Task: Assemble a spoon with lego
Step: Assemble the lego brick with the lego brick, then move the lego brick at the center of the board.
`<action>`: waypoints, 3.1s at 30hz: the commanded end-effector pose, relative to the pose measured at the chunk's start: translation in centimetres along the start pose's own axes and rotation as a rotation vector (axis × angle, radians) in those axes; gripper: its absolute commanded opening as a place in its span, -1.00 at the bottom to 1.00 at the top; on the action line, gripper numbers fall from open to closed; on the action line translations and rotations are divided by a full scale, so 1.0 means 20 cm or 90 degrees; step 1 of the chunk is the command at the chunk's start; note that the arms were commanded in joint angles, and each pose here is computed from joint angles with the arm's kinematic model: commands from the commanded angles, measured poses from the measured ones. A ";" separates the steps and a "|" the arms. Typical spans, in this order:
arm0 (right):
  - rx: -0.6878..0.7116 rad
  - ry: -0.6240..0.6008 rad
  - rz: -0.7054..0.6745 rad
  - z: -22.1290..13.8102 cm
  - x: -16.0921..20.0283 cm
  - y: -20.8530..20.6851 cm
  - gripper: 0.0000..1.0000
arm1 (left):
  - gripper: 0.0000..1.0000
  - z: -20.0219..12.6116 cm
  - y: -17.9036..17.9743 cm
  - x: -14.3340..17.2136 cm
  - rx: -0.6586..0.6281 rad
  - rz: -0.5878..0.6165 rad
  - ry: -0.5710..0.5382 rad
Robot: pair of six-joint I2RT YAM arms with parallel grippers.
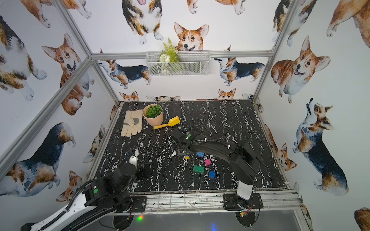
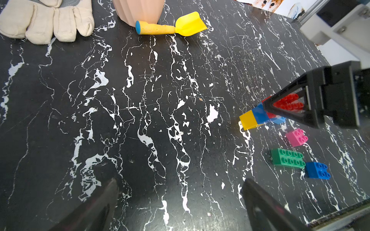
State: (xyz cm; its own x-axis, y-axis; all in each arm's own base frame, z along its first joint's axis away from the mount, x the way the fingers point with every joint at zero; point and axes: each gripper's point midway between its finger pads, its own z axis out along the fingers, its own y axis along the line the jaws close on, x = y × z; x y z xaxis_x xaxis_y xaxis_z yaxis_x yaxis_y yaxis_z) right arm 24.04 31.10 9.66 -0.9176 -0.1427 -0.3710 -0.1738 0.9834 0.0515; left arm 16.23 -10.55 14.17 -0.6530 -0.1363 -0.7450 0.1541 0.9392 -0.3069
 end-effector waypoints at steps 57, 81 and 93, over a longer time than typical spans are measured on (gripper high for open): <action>-0.016 0.160 -0.037 0.09 0.21 -0.60 0.63 | 1.00 -0.01 0.01 -0.02 -0.007 0.001 -0.010; -0.009 0.186 -0.048 0.26 0.10 -0.55 0.53 | 1.00 0.00 -0.02 -0.01 0.002 0.006 0.002; 0.029 0.190 -0.038 0.25 0.10 -0.65 0.53 | 1.00 0.00 -0.01 0.00 -0.001 0.009 0.003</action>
State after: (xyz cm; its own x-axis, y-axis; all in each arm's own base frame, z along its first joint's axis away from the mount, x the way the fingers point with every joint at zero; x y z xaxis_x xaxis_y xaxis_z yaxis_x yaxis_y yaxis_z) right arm 26.42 19.71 3.52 -0.9715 -0.2194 -0.0898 -0.2234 0.9741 0.0364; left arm 16.18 -10.71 13.96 -0.6610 -0.1174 -0.7412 0.1605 0.9427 -0.2925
